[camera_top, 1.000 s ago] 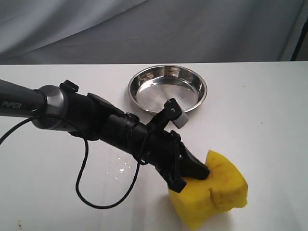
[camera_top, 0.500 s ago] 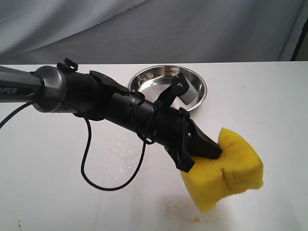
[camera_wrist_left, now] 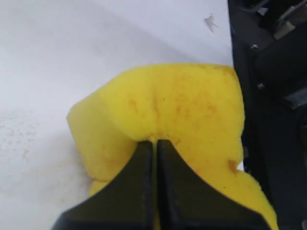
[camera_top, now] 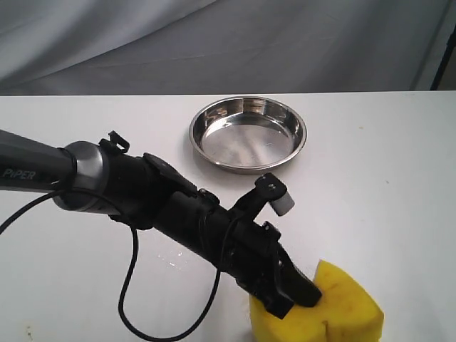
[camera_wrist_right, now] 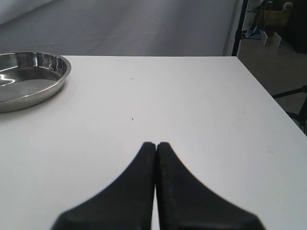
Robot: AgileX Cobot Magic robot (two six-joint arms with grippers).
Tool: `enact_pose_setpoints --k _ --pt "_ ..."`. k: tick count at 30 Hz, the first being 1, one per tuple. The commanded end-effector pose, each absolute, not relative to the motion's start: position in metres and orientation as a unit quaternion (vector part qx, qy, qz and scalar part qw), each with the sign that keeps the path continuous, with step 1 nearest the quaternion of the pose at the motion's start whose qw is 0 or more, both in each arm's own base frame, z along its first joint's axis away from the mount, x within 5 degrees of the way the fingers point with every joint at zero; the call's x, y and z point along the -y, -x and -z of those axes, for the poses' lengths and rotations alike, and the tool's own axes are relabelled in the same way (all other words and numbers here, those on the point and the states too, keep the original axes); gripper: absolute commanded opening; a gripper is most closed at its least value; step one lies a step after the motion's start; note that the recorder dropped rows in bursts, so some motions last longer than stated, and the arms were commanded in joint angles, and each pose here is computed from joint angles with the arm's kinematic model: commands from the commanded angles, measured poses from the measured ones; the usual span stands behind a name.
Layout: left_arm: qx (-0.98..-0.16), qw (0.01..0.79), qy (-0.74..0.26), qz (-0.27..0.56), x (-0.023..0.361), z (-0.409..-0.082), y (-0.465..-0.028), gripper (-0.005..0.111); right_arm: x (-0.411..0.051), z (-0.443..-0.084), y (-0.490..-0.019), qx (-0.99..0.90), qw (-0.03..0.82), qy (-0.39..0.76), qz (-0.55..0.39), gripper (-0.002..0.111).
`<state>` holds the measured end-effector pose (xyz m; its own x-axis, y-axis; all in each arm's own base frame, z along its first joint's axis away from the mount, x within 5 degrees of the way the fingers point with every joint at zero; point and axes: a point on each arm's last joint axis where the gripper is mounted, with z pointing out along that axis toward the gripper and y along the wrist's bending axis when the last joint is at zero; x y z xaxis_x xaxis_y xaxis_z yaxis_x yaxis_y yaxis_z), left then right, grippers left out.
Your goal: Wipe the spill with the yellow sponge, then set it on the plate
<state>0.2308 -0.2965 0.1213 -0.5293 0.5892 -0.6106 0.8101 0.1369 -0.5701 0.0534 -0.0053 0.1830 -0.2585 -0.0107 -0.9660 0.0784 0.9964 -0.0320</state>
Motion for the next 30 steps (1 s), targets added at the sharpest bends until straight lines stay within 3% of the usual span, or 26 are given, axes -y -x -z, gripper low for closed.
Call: enact_pose_setpoints --k 1,9,18,30 --pt "-0.772 0.108 -0.423 0.461 0.297 -0.120 -0.231 0.000 0.005 -0.182 -0.053 -0.791 0.610 -0.018 0.038 0.000" --pt "-0.782 0.036 -0.417 0.462 0.312 -0.079 -0.206 0.000 0.005 -0.182 -0.053 -0.791 0.610 -0.018 0.038 0.000" --pt "-0.830 0.017 -0.386 0.401 0.304 -0.076 -0.226 0.000 0.005 -0.182 -0.053 -0.791 0.610 -0.018 0.038 0.000" --pt "-0.857 0.028 -0.330 0.395 0.269 -0.080 -0.271 0.000 0.005 -0.182 -0.053 -0.791 0.610 -0.018 0.038 0.000"
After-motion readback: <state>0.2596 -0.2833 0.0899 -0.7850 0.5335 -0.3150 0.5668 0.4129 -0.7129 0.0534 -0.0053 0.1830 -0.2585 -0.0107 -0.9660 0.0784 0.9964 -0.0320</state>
